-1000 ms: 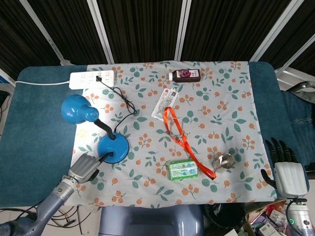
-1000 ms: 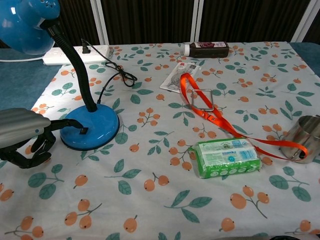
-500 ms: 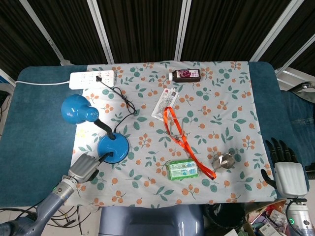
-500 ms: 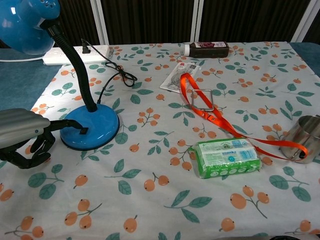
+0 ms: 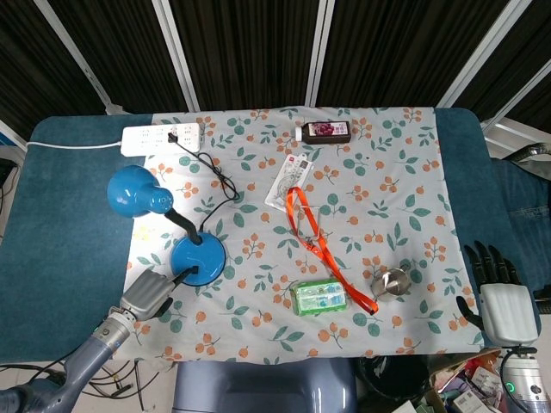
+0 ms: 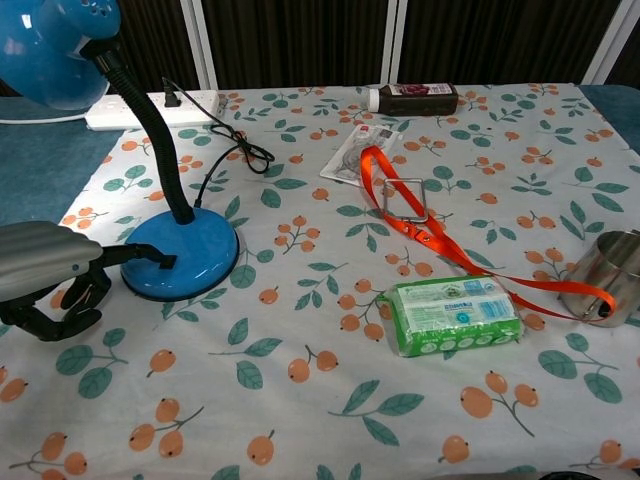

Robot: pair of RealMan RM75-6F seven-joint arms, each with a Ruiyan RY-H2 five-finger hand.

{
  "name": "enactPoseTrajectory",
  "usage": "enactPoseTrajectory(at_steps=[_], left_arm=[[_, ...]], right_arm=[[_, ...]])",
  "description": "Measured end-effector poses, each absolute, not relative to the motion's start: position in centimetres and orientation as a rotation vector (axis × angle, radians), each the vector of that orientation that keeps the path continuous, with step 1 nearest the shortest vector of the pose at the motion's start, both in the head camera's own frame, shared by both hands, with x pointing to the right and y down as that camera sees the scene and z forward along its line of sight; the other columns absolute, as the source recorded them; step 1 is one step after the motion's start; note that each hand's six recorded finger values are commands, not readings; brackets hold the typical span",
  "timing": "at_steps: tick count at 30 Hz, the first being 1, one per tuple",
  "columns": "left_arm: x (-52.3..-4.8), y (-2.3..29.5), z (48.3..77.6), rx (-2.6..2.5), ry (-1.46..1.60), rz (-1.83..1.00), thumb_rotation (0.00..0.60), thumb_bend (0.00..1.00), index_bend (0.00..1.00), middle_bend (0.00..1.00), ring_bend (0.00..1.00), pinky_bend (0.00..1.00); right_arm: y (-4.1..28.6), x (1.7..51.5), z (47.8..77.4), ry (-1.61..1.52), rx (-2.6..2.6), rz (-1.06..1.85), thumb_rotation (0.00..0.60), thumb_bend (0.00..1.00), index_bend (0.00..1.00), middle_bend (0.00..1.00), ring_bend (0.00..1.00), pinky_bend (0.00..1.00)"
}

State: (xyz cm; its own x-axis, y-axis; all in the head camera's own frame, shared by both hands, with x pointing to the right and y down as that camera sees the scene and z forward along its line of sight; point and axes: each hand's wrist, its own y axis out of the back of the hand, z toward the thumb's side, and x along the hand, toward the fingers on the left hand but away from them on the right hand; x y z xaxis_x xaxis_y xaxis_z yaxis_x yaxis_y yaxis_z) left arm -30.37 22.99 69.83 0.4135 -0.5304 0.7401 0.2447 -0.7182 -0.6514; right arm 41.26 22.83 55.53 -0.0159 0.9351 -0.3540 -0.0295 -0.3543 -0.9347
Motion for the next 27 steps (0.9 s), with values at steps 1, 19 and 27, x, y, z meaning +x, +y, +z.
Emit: enactPoseTrajectory(at_steps=[1, 19, 27], left_arm=[[-30.4, 23.0, 69.9, -1.952, 0.24, -1.376, 0.6, 0.51, 0.09, 0.67, 0.56, 0.68], [-30.4, 22.7, 70.1, -1.945, 0.23, -1.389, 0.6, 0.51, 0.09, 0.67, 0.56, 0.67], [-30.0, 21.5, 68.2, -1.917, 0.319, -1.336, 0.6, 0.43, 0.1, 0.56, 0.49, 0.56]], right_arm=[[22.8, 41.3, 55.5, -0.999, -1.44, 1.494, 0.6, 0.2, 0.01, 0.02, 0.03, 0.14], [22.8, 41.3, 55.5, -0.999, -1.44, 1.492, 0.6, 0.2, 0.01, 0.02, 0.03, 0.14], [22.8, 41.3, 55.5, -1.001, -1.439, 1.491, 0.6, 0.2, 0.01, 0.02, 0.03, 0.14]])
